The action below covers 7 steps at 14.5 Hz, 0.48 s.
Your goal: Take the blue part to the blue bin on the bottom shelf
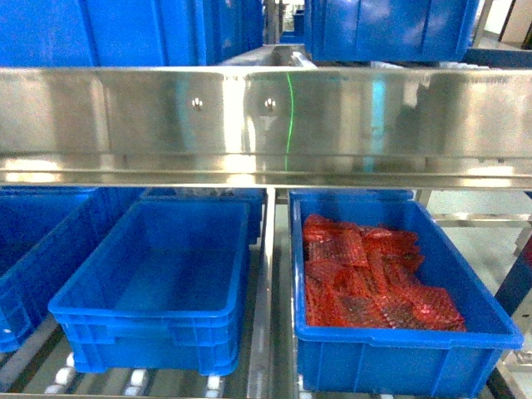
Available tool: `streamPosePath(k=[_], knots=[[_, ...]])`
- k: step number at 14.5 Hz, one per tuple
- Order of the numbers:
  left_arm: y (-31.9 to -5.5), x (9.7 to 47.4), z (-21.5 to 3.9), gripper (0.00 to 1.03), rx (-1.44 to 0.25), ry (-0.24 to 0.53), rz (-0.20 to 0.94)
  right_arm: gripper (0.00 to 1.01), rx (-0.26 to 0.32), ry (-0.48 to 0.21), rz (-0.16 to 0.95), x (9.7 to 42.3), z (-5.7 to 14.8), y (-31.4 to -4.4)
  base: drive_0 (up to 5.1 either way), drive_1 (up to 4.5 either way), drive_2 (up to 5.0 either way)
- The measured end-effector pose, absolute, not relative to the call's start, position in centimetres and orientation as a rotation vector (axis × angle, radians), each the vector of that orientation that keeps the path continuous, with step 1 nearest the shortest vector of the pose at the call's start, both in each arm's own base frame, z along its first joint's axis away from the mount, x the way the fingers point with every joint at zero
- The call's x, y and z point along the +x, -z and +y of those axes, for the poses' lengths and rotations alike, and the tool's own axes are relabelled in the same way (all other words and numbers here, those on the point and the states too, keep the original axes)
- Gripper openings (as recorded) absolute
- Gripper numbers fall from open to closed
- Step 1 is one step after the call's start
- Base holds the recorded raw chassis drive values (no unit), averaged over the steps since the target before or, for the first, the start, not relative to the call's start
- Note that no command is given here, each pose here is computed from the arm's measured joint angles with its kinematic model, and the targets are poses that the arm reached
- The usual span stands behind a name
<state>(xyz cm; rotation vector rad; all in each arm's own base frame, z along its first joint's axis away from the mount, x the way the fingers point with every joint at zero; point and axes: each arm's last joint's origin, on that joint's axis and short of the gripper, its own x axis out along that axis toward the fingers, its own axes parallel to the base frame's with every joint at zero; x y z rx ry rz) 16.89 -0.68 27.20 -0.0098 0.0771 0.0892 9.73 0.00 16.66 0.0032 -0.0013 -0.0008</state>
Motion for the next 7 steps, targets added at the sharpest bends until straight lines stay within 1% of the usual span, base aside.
streamPosePath(k=[7], knots=[[-27.21, 16.89, -0.68, 0.43, -0.010, -0.090, 0.076, 0.98, 0.002, 0.000, -0.001, 9.73, 0.00, -16.65, 0.0, 0.00, 0.0]])
